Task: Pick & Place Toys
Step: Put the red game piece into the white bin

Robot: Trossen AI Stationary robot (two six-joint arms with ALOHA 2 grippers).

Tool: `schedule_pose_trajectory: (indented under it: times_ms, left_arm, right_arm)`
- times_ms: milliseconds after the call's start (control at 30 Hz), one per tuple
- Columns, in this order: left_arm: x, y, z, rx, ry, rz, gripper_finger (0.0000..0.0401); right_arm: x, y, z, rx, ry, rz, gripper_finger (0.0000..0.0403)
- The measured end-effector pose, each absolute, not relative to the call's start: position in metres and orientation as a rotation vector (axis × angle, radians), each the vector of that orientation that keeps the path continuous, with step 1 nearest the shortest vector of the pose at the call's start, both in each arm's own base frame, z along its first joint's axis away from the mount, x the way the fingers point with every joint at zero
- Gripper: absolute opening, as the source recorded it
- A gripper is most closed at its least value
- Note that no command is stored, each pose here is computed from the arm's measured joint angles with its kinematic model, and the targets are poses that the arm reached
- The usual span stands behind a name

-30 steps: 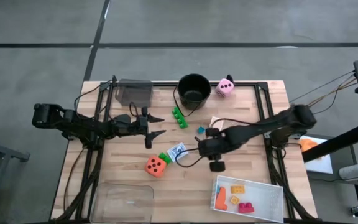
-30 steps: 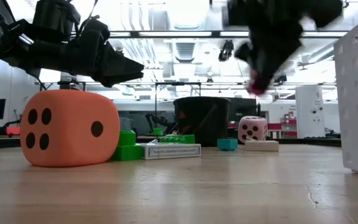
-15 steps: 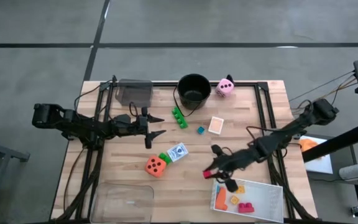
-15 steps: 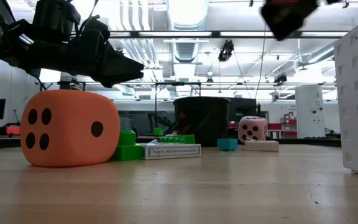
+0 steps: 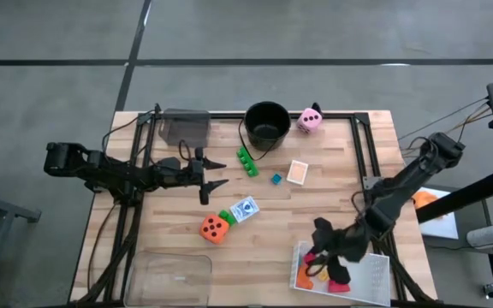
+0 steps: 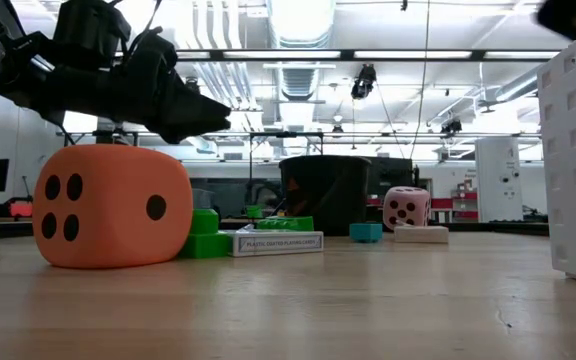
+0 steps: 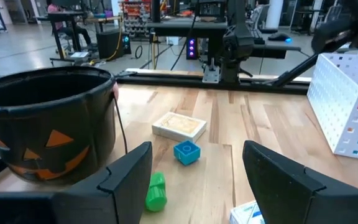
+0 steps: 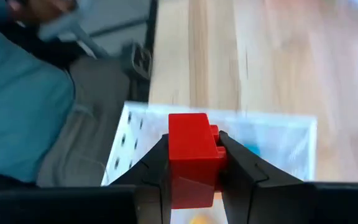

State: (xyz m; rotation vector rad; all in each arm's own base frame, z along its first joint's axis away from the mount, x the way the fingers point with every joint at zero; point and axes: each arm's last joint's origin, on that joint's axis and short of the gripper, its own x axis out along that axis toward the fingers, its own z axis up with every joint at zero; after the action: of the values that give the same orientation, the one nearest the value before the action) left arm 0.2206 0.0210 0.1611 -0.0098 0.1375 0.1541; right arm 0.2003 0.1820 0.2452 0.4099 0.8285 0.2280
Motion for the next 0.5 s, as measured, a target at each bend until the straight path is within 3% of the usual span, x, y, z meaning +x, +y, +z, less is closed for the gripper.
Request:
schedule_pose_trajectory:
  times_ms: [300, 500]
  left_arm:
    - [0.220, 0.021, 0.160, -0.010, 0.149, 0.154, 0.0253]
    - [0.220, 0.021, 0.160, -0.010, 0.149, 0.154, 0.0253]
  right_arm:
    - [0.198, 0.205, 0.230, 0.399, 1.164, 0.002, 0.0093]
    - [0.205, 0.215, 0.227, 0.398, 1.238, -0.069, 0.0190]
